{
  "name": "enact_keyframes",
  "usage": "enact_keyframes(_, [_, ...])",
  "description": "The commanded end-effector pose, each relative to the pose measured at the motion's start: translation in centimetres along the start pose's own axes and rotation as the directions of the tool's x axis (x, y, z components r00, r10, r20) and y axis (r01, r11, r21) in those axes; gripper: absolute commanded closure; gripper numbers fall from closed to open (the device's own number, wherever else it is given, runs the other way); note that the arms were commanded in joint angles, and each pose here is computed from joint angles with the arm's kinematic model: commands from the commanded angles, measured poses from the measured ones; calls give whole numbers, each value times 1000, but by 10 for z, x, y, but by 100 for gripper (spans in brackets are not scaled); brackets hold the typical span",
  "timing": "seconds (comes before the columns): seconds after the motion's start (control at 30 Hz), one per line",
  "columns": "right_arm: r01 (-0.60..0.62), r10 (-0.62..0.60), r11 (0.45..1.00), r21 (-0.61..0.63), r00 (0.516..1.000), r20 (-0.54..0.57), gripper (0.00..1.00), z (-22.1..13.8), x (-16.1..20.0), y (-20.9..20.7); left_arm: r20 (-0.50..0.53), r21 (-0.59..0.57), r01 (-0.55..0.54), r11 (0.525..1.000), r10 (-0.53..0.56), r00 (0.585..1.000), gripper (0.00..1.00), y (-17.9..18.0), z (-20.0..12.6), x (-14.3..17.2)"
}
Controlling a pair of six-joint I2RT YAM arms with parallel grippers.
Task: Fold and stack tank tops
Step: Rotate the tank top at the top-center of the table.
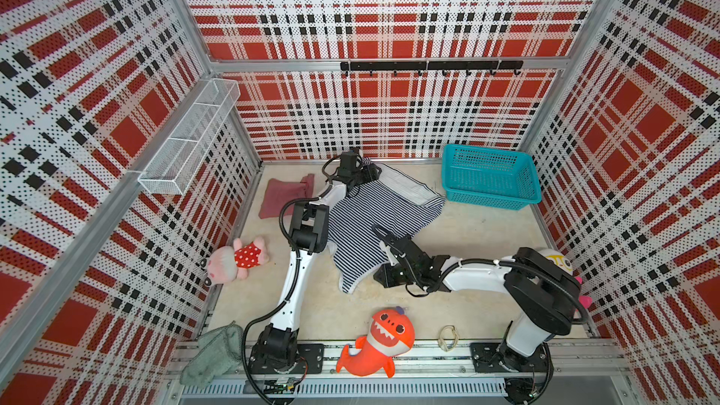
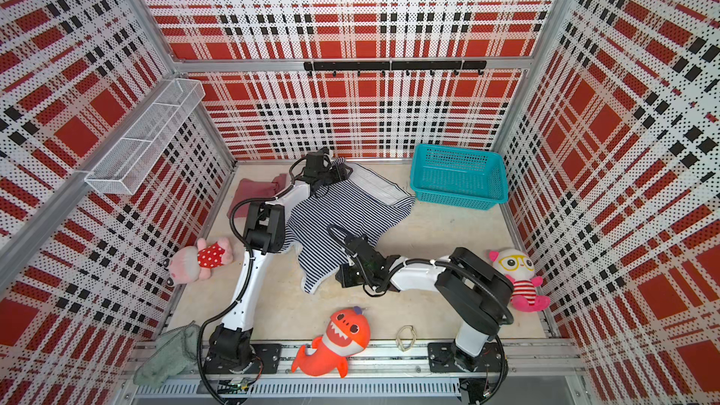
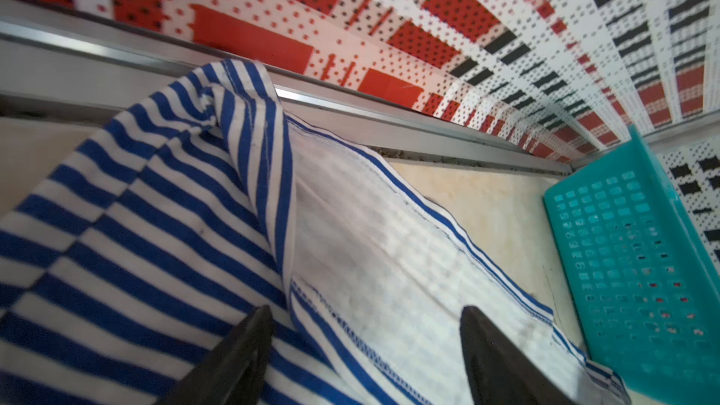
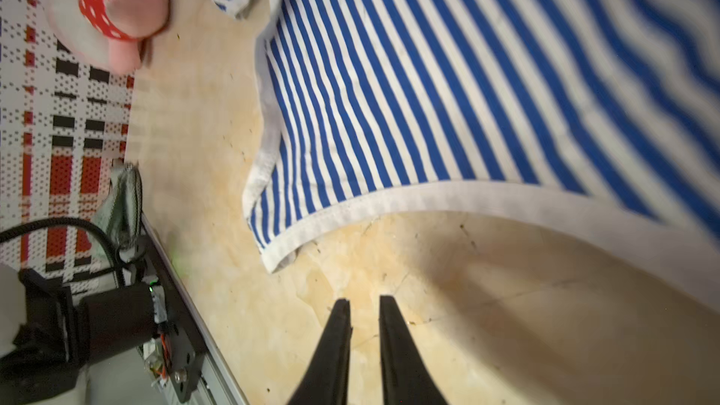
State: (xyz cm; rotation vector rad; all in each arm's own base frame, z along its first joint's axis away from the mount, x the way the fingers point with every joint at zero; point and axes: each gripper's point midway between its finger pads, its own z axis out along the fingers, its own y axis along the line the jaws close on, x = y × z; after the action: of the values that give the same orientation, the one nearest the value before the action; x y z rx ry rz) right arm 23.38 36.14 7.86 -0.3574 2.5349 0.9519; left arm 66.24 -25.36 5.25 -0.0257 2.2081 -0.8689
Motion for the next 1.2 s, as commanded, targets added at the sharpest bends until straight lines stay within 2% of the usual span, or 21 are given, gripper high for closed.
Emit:
enact_keyframes(0.0, [54,-70,987,152,992,106,79,-39,-47,-15,-175,-18,-44,999,40,984,16,-5,-3,41])
enact_keyframes(0.1, [51,-87,969,243,987,138,80,-56,-66,-51,-81,-29,-120,992,117,990,14,-25,-41,-11])
enact_keyframes(0.2, [18,-73,956,294,982,177,85,-64,-84,-89,2,-54,-166,985,167,986,13,-48,-87,-52])
enact_keyframes(0.23, [29,-87,951,308,981,175,86,-65,-88,-100,40,-90,-161,983,165,985,12,-38,-109,-73])
enact_keyframes(0.3, [20,-85,943,333,980,181,87,-64,-99,-120,68,-122,-174,977,183,981,12,-45,-142,-82])
enact_keyframes(0.4, [30,-103,931,364,978,183,88,-60,-116,-139,57,-150,-156,976,166,984,13,-50,-173,-61])
enact_keyframes(0.53, [57,-124,932,357,978,169,89,-38,-140,-149,80,-95,-41,995,49,996,17,-48,-195,4])
enact_keyframes(0.63, [75,-141,922,379,979,149,90,-19,-153,-159,69,-97,46,994,-39,997,20,-25,-195,47])
enact_keyframes(0.77, [74,-144,885,460,983,118,92,-6,-158,-184,38,-90,130,987,-127,991,21,4,-185,79])
enact_keyframes(0.87, [72,-119,892,447,990,79,95,7,-140,-186,31,-93,149,984,-147,989,21,13,-177,89])
enact_keyframes(1.0, [50,-81,870,491,996,43,96,7,-105,-195,-2,-102,154,983,-155,988,21,23,-157,95])
enact_keyframes(1.17, [-24,19,895,445,1000,14,98,9,-51,-192,-65,-105,169,980,-177,982,22,38,-124,106])
